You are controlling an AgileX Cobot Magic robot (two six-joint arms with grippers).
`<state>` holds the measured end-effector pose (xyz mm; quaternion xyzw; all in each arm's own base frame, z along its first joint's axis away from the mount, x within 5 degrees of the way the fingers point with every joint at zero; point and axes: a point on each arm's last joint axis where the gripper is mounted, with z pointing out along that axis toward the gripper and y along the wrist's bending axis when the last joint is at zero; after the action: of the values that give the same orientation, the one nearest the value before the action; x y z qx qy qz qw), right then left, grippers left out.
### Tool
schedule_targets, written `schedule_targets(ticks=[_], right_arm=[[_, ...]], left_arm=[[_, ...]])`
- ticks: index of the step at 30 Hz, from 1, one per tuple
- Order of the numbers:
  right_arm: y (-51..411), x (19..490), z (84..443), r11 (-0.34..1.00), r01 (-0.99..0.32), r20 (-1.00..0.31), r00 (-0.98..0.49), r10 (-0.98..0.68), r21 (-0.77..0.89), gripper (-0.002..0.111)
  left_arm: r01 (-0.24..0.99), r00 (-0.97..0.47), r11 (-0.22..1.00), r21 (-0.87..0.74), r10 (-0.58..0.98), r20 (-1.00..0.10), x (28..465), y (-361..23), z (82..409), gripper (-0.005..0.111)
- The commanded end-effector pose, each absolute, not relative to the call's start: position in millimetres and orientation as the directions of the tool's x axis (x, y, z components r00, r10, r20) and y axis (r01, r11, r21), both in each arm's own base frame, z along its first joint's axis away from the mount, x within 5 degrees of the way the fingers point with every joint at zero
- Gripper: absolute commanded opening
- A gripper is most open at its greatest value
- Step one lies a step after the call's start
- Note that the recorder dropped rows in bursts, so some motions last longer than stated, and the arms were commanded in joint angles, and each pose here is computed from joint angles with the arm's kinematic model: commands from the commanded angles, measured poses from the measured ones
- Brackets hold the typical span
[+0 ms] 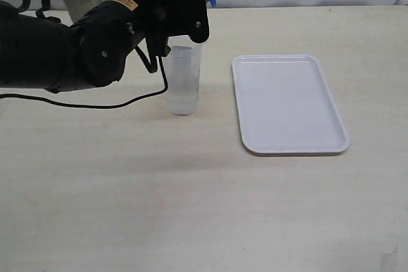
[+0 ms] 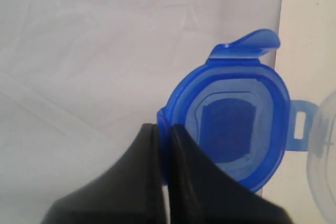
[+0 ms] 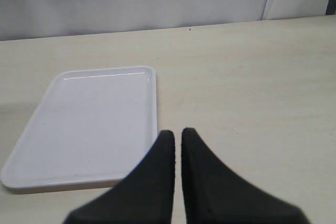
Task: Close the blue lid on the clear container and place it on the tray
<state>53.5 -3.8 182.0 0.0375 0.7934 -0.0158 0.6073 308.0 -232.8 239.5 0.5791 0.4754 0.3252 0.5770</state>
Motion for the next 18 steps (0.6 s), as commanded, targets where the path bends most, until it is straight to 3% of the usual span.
schedule_targets(ticks=[1, 4, 12, 18], right_arm=[[-3.9, 53.3, 182.0, 0.997, 0.080, -0.967, -0.253, 0.034, 0.014, 0.005], [-3.9, 53.3, 182.0, 0.997, 0.080, -0.967, -0.253, 0.034, 0.014, 0.005], [-3.9, 53.3, 182.0, 0.997, 0.080, -0.967, -0.253, 0.034, 0.014, 0.005], [-3.9, 53.3, 182.0, 0.997, 0.080, -0.967, -0.253, 0.034, 0.014, 0.005]], left_arm=[[0.111, 0.273, 0.129, 0.985, 0.950, -0.155, 302.6, -233.5, 246.3, 0.000], [0.039, 0.256, 0.128, 0.991, 0.957, -0.134, 298.0, -236.7, 252.2, 0.000], [0.128, 0.216, 0.161, 0.979, 0.959, -0.186, 295.5, -236.8, 244.3, 0.000], [0.120, 0.262, 0.117, 0.986, 0.954, -0.145, 284.4, -249.8, 244.7, 0.000]])
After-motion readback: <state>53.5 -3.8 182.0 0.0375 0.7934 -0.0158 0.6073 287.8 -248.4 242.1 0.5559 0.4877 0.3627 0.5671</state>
